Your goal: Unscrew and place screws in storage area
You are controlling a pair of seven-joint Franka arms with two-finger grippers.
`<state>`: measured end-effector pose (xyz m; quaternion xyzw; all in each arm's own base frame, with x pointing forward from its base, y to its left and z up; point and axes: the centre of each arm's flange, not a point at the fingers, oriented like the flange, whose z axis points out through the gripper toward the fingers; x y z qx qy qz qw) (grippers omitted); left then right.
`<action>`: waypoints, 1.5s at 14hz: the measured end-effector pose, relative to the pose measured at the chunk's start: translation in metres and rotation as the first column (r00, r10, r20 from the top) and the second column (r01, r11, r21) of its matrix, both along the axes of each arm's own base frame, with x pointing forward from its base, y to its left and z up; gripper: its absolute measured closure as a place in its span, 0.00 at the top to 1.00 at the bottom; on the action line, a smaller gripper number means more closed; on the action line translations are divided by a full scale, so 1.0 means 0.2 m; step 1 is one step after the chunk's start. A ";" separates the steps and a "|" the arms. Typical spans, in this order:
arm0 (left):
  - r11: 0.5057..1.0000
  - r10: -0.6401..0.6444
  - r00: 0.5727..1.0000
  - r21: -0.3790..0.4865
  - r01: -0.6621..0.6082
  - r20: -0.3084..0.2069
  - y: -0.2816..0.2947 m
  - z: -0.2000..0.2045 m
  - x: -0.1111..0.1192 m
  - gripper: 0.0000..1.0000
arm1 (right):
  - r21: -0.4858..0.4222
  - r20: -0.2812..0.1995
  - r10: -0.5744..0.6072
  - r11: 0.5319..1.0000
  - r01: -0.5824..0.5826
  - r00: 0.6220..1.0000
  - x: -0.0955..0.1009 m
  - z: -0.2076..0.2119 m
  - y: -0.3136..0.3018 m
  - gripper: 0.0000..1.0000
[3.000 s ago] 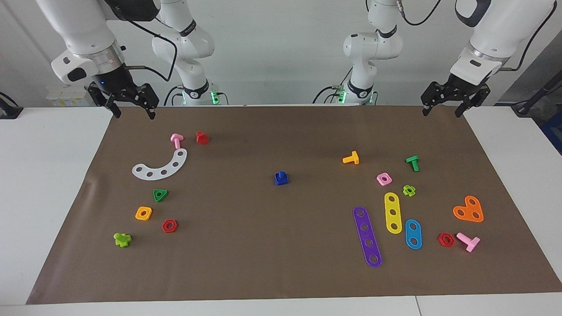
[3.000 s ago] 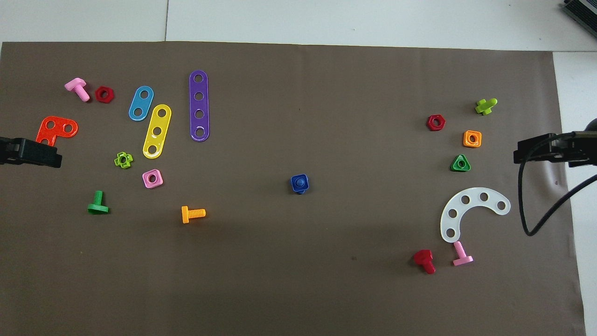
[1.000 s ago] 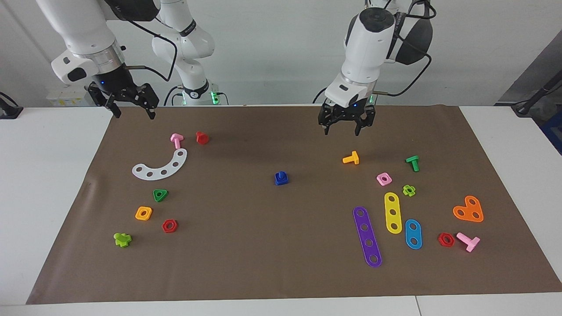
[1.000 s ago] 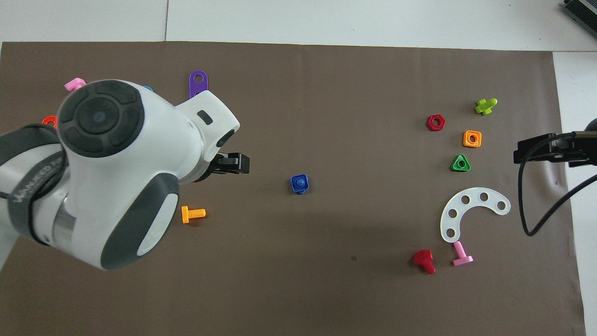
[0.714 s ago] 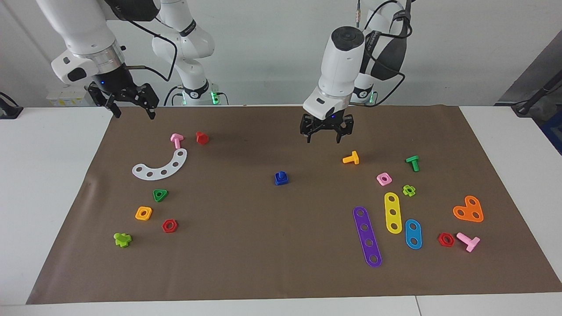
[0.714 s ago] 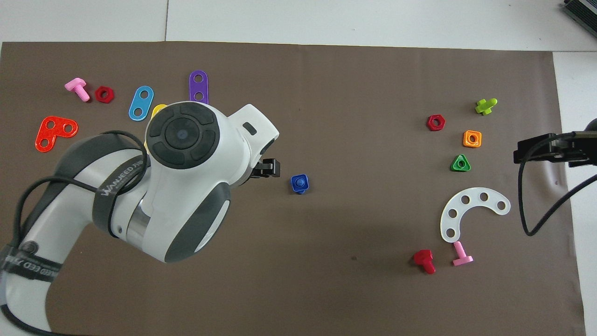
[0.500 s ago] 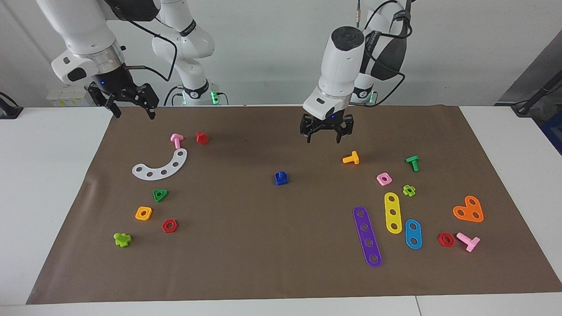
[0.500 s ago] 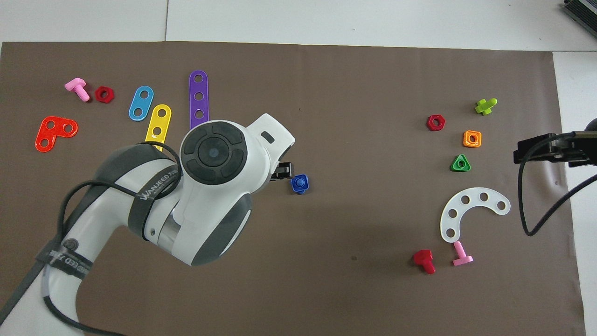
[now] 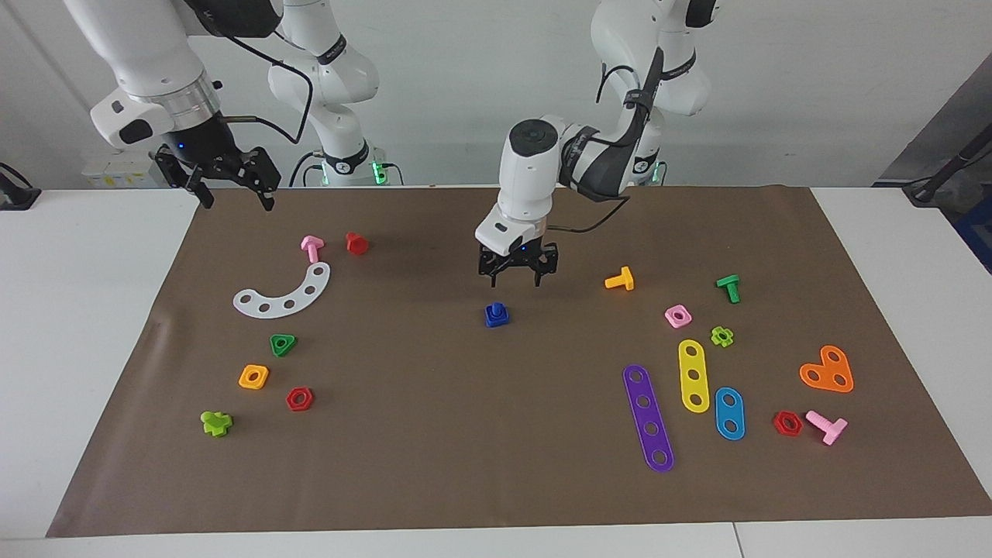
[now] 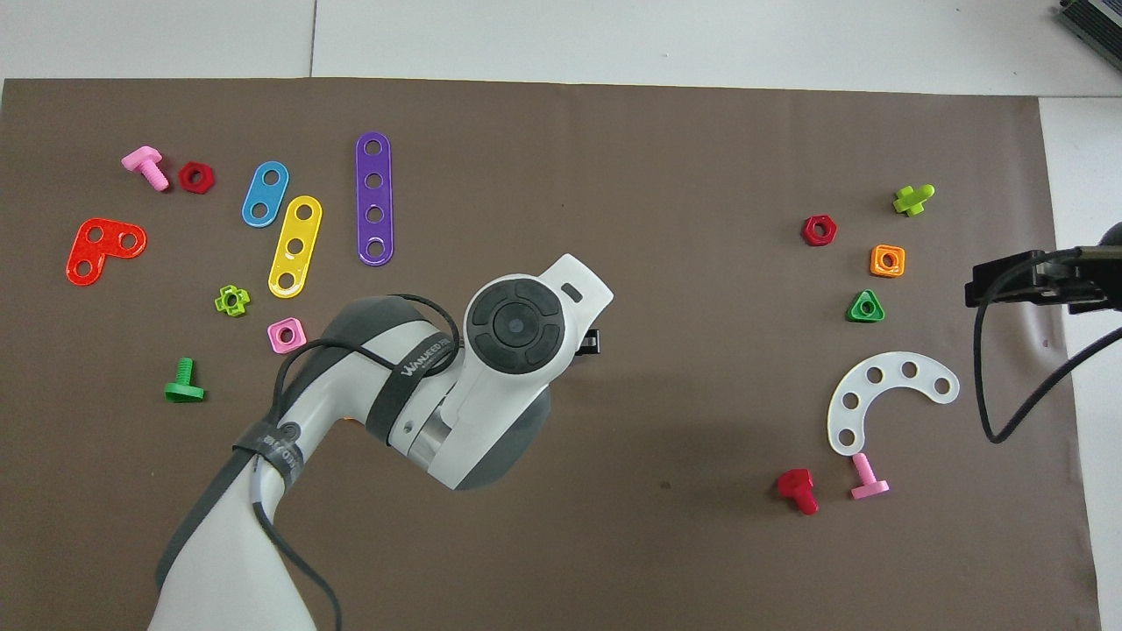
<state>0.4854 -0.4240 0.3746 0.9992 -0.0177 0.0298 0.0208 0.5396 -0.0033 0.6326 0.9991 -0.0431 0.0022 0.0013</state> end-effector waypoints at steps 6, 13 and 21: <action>1.000 0.022 0.999 0.004 -0.022 0.023 -0.11 -0.18 0.04 0.91 | 0.000 0.000 0.000 1.000 0.000 1.000 0.00 0.00 0.00 1.00; 1.000 0.031 0.998 -0.004 -0.031 0.048 -0.10 -0.29 0.09 0.88 | 0.000 0.000 0.000 1.000 0.000 1.000 0.00 0.00 0.00 1.00; 0.997 0.074 0.997 0.007 -0.074 0.030 -0.09 -0.34 0.06 0.62 | 0.000 0.000 0.000 1.000 0.000 1.000 0.00 0.00 0.00 1.00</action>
